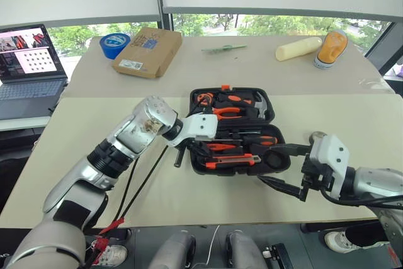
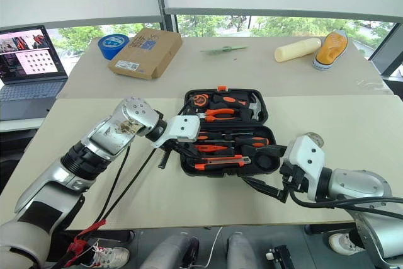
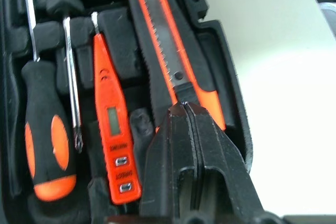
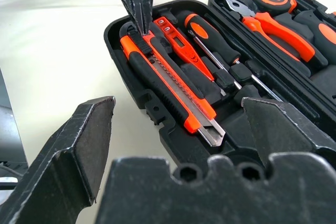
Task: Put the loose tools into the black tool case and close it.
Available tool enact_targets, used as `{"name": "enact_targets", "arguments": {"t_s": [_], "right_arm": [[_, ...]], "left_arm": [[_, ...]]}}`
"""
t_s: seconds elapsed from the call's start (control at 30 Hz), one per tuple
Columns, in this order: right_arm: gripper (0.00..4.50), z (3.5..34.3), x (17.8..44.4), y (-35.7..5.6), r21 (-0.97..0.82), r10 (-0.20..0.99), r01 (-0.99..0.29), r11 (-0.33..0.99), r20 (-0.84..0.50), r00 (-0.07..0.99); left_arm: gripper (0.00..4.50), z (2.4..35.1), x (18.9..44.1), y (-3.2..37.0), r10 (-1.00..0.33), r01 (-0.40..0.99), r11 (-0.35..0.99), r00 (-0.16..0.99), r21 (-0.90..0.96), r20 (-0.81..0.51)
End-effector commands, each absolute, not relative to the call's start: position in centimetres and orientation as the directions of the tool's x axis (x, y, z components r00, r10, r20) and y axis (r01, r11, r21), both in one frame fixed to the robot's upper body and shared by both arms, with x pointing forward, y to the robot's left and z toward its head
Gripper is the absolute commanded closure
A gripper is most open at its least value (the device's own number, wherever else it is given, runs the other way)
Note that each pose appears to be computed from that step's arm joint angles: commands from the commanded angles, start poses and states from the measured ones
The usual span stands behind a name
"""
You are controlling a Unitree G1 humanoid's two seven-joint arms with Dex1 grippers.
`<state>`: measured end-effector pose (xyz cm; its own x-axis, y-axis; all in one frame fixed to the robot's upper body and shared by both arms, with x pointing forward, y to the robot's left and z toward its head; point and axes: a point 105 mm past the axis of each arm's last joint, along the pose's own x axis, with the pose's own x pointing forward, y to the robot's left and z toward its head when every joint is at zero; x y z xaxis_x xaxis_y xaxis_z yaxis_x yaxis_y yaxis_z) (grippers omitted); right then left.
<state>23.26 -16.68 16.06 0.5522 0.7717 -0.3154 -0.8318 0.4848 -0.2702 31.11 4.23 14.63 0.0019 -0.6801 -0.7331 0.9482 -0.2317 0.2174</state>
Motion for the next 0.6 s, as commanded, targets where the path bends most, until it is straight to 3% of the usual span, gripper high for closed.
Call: {"name": "enact_targets", "arguments": {"t_s": [0.03, 0.43, 0.6], "right_arm": [[0.00, 16.9, 23.1, -16.5, -0.320, 0.778, -0.825, 0.465, -0.298, 0.554], [0.00, 16.7, 23.2, -16.8, -0.320, 0.770, -0.819, 0.475, -0.299, 0.564], [0.00, 16.6, 23.2, -16.8, -0.321, 0.767, -0.816, 0.480, -0.298, 0.568]], "left_arm": [[4.47, 14.4, 32.4, 3.7, -0.655, 0.918, -0.232, 0.096, 0.321, -0.750], [4.47, 12.5, 30.8, 3.8, -0.602, 0.897, -0.356, -0.005, 0.263, -0.799], [4.47, 12.7, 31.6, 3.1, -0.618, 0.893, -0.335, 0.032, 0.300, -0.785]]}}
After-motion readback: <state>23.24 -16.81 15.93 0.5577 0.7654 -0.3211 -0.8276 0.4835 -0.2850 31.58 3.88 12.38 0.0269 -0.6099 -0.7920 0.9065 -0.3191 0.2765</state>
